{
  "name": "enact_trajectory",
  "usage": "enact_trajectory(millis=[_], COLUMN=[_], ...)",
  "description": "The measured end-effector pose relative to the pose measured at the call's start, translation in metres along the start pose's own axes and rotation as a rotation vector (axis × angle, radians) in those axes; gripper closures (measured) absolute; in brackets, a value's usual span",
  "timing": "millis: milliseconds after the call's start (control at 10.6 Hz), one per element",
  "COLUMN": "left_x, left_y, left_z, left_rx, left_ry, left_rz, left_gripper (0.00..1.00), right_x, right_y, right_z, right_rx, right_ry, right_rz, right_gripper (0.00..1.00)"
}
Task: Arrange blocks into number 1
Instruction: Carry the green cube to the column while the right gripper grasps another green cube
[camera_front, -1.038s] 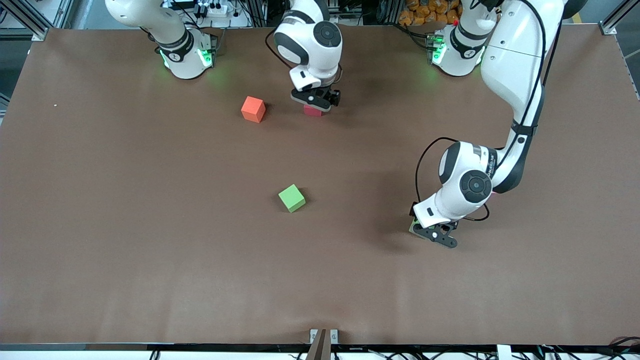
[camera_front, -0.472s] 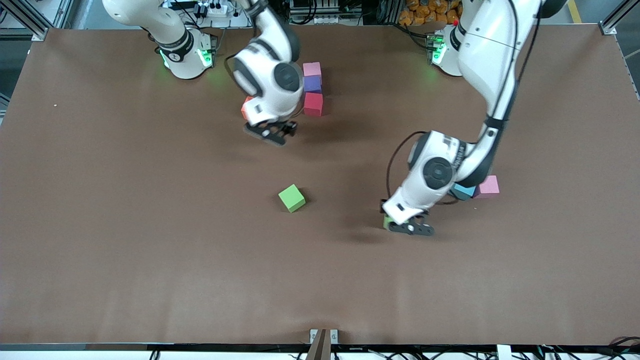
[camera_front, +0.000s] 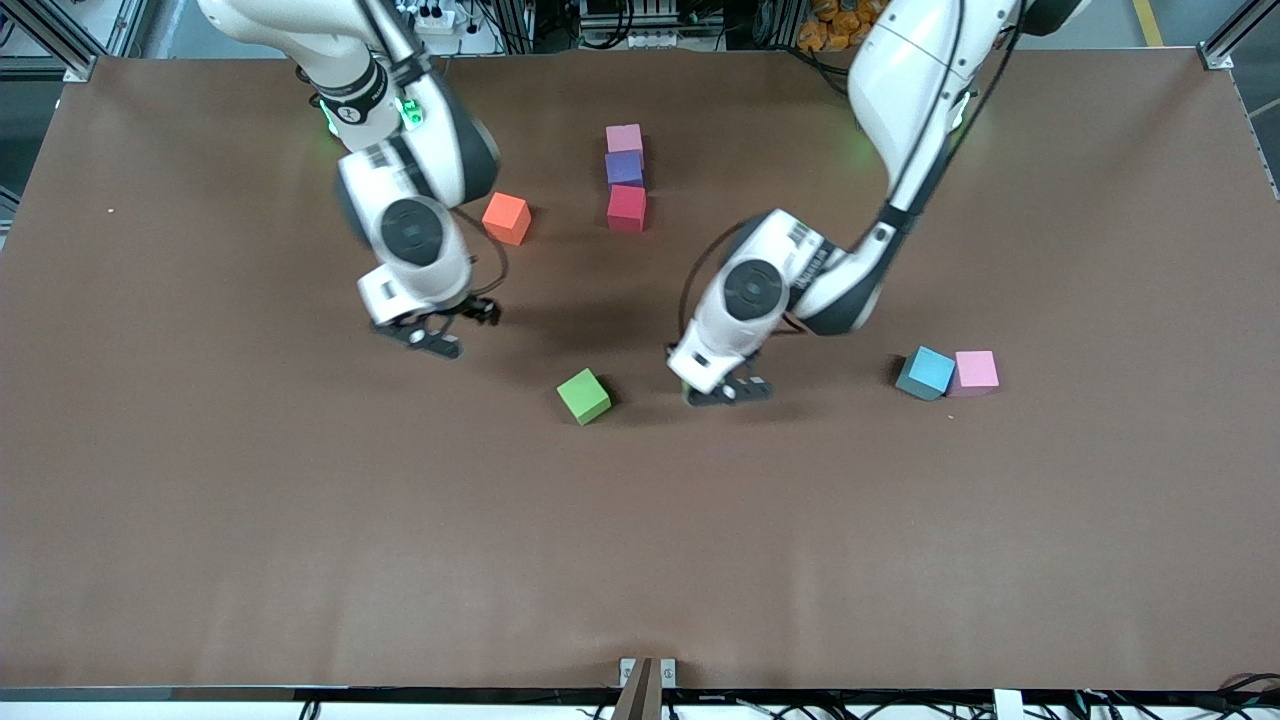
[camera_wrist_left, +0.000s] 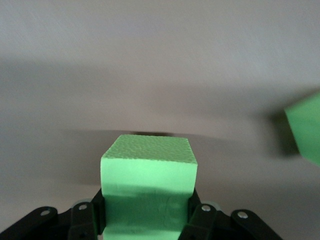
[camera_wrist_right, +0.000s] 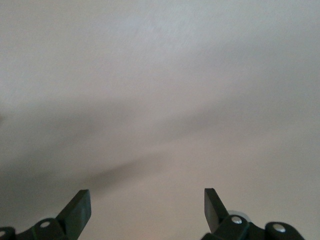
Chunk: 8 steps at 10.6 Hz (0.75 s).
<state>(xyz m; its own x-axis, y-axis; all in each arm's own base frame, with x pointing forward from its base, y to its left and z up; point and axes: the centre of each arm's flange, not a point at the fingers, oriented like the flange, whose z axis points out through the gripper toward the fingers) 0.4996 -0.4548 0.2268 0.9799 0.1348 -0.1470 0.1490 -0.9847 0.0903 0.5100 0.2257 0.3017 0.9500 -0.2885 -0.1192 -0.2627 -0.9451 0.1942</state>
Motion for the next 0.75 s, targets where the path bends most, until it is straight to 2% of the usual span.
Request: enact_trajectory(millis=[283,660,755], left_x=[-0.069,-0.148,-0.162], left_y=[0.044,0.072,0.076], left_z=[0.01,0.025,0.028], left_rx=[0.001,0.067,0.074], left_ry=[-0.051,-0.022,-0.023], left_rz=[-0.024,0.053,0.067], left_gripper=[0.41,0.41,0.41], right_x=[0.027,0.043,0.048], right_y=[0.011,-0.023,-0.028], right_z=[-0.012,-0.019,-0.021], right_rx=[0.057,0.155,0.169], right_ry=[0.051,0.031,0.028], right_rz=[-0.014,0.036,0.096], right_gripper=[0.0,0.0,0.0])
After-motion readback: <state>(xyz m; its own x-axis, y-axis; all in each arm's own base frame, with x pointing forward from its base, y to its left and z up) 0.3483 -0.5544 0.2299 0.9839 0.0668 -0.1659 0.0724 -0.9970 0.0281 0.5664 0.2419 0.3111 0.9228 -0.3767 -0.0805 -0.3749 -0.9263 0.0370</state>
